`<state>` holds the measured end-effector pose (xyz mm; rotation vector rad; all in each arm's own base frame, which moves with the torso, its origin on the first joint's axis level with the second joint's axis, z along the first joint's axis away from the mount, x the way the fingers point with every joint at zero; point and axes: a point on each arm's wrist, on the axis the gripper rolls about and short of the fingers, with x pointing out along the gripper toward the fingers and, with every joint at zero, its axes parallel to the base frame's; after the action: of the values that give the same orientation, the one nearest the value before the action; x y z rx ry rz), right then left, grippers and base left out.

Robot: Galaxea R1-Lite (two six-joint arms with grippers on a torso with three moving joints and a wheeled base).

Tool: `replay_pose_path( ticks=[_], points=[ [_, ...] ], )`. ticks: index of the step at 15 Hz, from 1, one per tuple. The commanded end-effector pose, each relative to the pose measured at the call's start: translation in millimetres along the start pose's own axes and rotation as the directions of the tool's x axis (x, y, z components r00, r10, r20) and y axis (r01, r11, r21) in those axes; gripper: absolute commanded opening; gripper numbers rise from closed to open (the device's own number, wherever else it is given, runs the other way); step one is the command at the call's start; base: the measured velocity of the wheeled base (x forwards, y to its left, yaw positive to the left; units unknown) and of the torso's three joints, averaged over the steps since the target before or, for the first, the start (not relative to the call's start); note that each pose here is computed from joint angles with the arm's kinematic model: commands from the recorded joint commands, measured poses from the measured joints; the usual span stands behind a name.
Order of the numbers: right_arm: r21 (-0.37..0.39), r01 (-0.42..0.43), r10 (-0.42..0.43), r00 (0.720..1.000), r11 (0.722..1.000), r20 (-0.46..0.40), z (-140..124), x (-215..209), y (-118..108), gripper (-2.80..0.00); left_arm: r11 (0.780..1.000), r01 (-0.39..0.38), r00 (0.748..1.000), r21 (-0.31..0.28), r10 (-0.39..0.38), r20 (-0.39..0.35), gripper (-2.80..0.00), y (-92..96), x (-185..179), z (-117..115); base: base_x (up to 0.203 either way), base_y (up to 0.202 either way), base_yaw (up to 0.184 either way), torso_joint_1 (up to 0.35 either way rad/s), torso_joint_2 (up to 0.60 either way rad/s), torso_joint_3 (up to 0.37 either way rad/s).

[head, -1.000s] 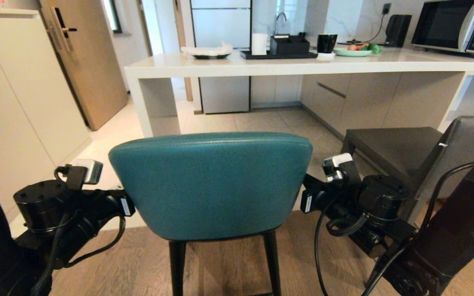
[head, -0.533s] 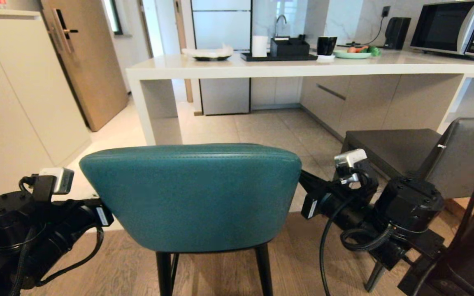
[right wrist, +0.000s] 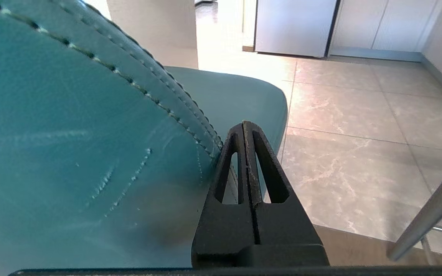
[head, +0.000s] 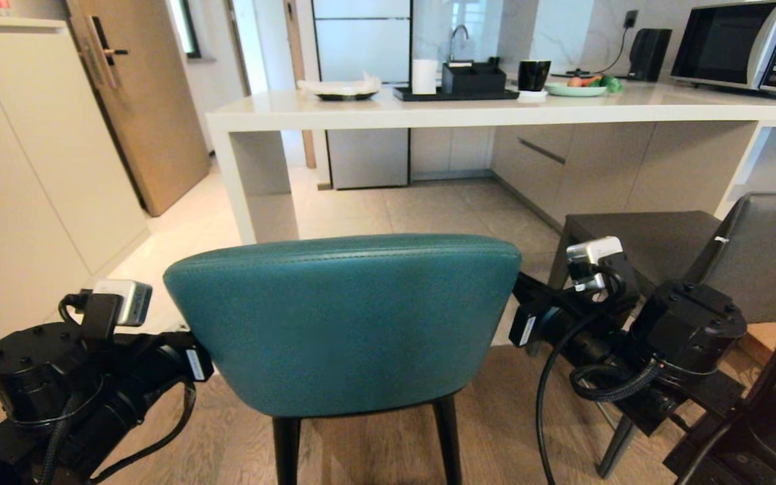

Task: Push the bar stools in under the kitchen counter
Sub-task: Pull the blue chair out from under the dining table

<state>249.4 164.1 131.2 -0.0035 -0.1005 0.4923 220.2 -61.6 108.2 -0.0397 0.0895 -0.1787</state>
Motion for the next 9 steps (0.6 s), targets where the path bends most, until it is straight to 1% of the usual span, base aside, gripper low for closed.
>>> replay_pose_path(
  ticks=[1,3,5,6,9],
  points=[
    [-0.002,-0.008,0.008,1.000,1.000,-0.021,-8,4,1,-2.80,1.000,-0.003,1.000,-0.003,0.003,0.010,-2.80,0.7,1,1,0.000,0.000,0.000,0.000,0.00,0.000],
    [-0.002,0.003,-0.003,1.000,1.000,-0.016,-6,3,-2,-2.80,0.996,-0.085,0.996,-0.012,0.085,0.032,-2.80,21.0,4,6,0.000,0.000,0.000,0.000,0.00,0.000],
    [-0.002,0.011,-0.011,1.000,1.000,-0.017,-6,2,-5,-2.80,0.983,-0.183,0.981,-0.022,0.184,0.065,-2.80,45.3,5,13,0.000,0.000,0.000,0.000,0.00,0.000],
    [-0.001,0.011,-0.011,1.000,1.000,-0.016,-6,2,-5,-2.80,0.975,-0.219,0.973,-0.026,0.221,0.068,-2.80,54.0,4,14,0.000,0.000,0.000,0.000,0.00,0.000],
    [-0.001,0.014,-0.014,1.000,1.000,-0.007,-3,1,-6,-2.80,0.957,-0.286,0.955,-0.038,0.288,0.074,-2.80,70.0,-3,15,0.000,0.000,0.000,0.000,0.00,0.000]
  ],
)
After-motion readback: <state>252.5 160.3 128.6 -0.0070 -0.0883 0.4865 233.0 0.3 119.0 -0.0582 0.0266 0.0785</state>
